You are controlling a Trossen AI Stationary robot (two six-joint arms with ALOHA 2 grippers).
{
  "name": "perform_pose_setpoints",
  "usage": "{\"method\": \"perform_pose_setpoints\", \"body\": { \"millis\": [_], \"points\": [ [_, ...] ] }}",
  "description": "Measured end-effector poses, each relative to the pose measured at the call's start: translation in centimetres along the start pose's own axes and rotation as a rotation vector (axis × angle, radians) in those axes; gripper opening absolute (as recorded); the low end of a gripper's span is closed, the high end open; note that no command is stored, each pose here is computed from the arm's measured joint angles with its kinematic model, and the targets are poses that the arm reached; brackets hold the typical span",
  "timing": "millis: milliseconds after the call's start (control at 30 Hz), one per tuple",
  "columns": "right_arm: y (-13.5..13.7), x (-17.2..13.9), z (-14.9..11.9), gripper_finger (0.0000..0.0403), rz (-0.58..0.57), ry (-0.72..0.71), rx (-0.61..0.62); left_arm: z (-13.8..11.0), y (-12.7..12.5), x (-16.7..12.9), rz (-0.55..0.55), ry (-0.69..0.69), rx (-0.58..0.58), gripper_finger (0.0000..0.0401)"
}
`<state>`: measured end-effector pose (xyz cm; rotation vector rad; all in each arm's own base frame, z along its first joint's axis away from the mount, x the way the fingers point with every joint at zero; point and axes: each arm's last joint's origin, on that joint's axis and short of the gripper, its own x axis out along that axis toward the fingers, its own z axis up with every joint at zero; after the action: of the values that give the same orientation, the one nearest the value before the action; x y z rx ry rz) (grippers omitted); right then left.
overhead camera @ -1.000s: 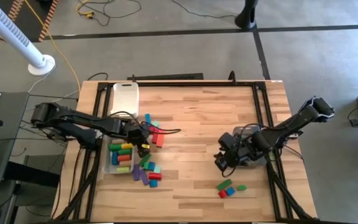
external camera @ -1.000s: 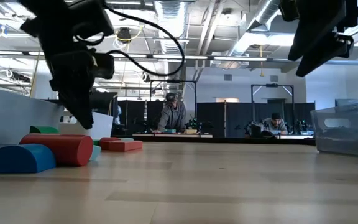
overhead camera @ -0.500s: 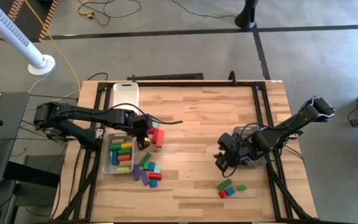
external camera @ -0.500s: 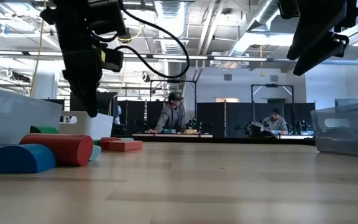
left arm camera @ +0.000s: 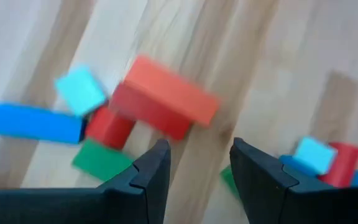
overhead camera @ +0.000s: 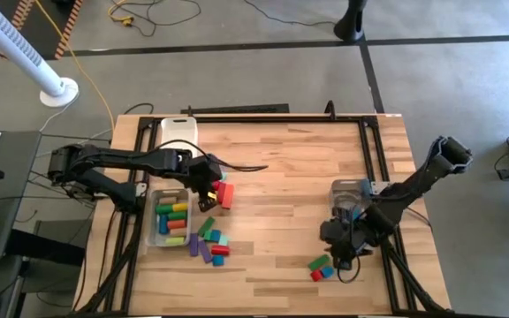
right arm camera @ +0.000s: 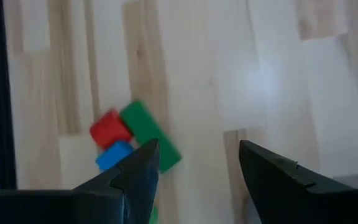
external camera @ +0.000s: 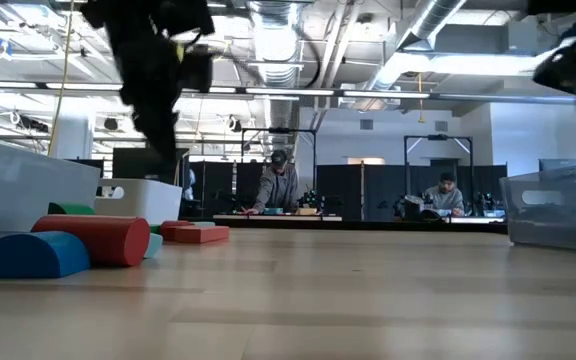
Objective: Sort blocks by size
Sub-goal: Put the dark green rectangular block into the black bin
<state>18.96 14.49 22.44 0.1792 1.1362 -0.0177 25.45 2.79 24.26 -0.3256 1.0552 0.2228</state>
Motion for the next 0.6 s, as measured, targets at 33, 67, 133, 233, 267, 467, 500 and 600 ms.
{"method": "perform_pose_setpoints", "body": {
  "millis": [33, 67, 133, 233, 267, 467, 500, 600],
  "points": [
    [0.2, 0.2, -0.2, 0.0248, -0.008, 0.013, -0.018, 0.5, -0.2, -0.5, -0.007, -0.022, 0.017, 0.0157],
    [0.2, 0.3, -0.4, 0.0248, -0.014, 0.022, -0.028, 1.1, -0.4, -1.1, -0.013, -0.046, 0.034, 0.0157],
    [0.4, 0.7, -0.4, 0.0248, -0.026, 0.035, -0.037, 2.3, -0.7, -2.3, -0.010, -0.101, 0.062, 0.0157],
    [0.5, 1.3, -0.5, 0.0248, -0.042, 0.052, -0.042, 3.9, -1.1, -4.3, 0.021, -0.179, 0.103, 0.0157],
    [0.5, 1.5, -0.5, 0.0248, -0.046, 0.055, -0.043, 4.3, -1.2, -4.9, 0.031, -0.200, 0.116, 0.0157],
    [1.0, 2.5, -0.8, 0.0248, -0.043, 0.104, -0.055, 5.9, -1.6, -7.1, 0.053, -0.291, 0.159, 0.0157],
    [1.1, 2.7, -0.9, 0.0248, -0.037, 0.116, -0.059, 5.9, -1.6, -7.2, 0.053, -0.295, 0.161, 0.0157],
    [1.7, 3.5, -1.2, 0.0248, -0.017, 0.148, -0.075, 5.9, -1.6, -7.3, 0.055, -0.292, 0.172, 0.0157]
  ]
}}
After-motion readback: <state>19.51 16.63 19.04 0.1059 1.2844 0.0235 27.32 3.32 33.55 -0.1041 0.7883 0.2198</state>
